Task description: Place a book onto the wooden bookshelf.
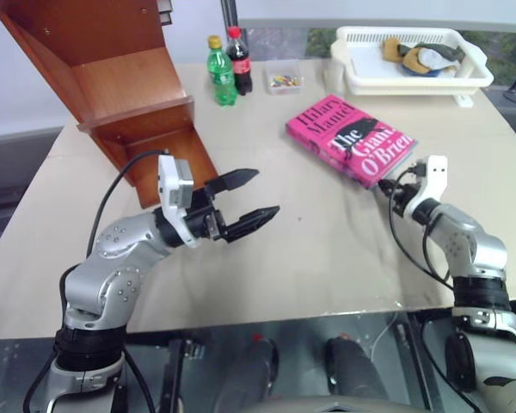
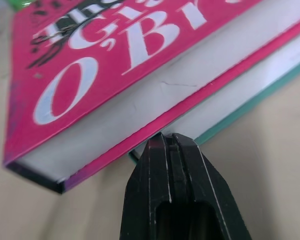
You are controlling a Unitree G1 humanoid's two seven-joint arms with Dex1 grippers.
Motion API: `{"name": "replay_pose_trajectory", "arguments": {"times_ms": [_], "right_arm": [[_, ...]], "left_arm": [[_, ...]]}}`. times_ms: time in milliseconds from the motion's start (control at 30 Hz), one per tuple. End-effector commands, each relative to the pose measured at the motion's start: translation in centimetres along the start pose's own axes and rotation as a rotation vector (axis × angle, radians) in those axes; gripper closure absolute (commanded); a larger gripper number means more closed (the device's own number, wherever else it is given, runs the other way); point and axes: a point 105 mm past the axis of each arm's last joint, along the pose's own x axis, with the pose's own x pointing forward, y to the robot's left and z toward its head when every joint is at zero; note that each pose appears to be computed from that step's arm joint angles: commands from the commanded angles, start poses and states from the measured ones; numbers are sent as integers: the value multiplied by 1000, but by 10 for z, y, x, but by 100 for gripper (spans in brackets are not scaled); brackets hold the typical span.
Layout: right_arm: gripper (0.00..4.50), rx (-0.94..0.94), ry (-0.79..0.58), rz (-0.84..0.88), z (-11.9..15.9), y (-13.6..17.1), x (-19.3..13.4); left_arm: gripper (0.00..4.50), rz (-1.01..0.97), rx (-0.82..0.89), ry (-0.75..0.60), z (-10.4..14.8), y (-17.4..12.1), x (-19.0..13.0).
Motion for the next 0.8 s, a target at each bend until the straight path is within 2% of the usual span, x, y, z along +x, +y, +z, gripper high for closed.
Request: {"name": "replay_pose_trajectory", "arguments": {"times_ms": [33, 267, 333, 500, 667, 800], "right_arm": [[450, -5, -43, 84, 11, 23, -6], [450, 12, -8, 223, -4, 66, -23], [450, 1, -12, 222, -3, 69, -26], [450, -70, -30, -77, 1, 22, -20], [450, -131, -13, -190, -3, -2, -17], [450, -91, -57, -204, 1, -9, 3]], "left_arm": [[0, 7, 36, -28, 9, 1, -3], [0, 31, 18, -14, 5, 4, -6], [0, 43, 13, -2, 2, 6, -5], [0, 63, 12, 8, -4, 7, -1], [0, 101, 18, 13, -6, 13, 1], [0, 231, 101, 67, -12, 30, 1]]}}
